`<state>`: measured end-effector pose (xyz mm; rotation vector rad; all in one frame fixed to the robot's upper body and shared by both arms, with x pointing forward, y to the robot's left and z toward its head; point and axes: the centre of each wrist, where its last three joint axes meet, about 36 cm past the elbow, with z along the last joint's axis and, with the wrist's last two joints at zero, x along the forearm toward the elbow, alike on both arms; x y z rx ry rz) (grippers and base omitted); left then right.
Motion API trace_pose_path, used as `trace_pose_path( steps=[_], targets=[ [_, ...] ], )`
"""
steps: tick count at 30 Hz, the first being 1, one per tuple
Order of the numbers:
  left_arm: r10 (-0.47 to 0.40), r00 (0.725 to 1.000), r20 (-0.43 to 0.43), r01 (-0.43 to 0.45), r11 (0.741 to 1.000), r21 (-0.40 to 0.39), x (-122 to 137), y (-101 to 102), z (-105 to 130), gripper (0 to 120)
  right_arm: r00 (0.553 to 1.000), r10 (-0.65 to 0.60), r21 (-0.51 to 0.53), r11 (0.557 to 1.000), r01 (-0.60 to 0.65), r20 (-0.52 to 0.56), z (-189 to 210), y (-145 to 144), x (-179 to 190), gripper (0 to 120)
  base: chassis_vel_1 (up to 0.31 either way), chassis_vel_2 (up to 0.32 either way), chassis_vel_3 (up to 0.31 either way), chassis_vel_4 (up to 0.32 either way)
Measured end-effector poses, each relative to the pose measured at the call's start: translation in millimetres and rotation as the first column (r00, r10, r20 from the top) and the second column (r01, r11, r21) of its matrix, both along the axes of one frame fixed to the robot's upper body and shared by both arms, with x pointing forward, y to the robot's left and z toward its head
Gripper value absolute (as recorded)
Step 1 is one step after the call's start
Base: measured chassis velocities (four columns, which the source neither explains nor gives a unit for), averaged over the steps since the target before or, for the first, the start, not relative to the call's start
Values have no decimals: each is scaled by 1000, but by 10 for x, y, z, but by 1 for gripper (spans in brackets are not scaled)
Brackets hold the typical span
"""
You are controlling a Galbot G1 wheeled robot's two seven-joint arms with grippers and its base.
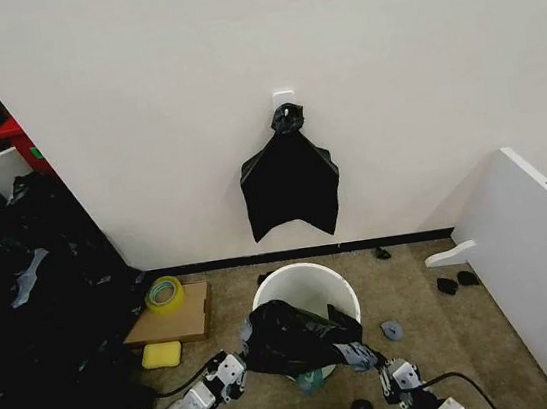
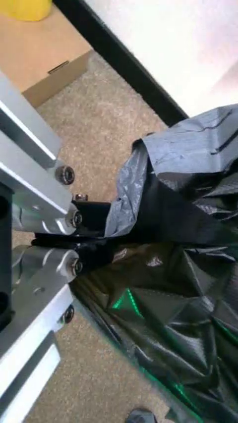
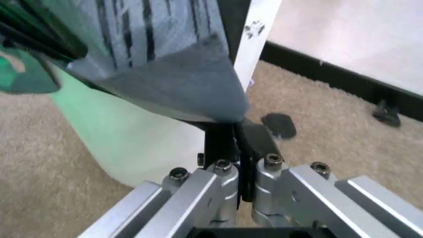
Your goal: Place the garbage bag over the trash bin.
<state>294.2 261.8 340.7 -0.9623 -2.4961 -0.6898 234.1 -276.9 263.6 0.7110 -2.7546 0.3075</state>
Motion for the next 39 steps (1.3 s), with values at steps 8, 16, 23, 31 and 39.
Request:
trace_pose_path(
  steps=[8, 16, 23, 31, 39],
  targets=[
    [33, 998, 45, -31, 999, -33, 1, 40, 13, 13, 991, 125, 71, 989, -128, 58, -142, -312, 52, 15, 0, 0, 0, 0],
    [-31, 997, 73, 28, 999, 42, 10, 266, 319, 43, 934, 327, 111, 933, -343, 142, -48, -682, 17, 45, 0, 0, 0, 0],
    [-191, 981, 43, 187, 979, 80, -42, 325, 356, 70, 867, 474, 63, 871, -487, 152, 70, -1190, 14, 71, 0, 0, 0, 0],
    [-311, 945, 105, 307, 950, 59, 99, 482, 411, 98, 822, 546, 85, 822, -563, 163, 127, -1493, -62, 98, 0, 0, 0, 0],
    [-378, 905, 194, 355, 924, 144, 487, 1107, 720, 100, 799, 547, 125, 800, -587, 250, 276, -1429, 76, 100, 0, 0, 0, 0]
  ],
)
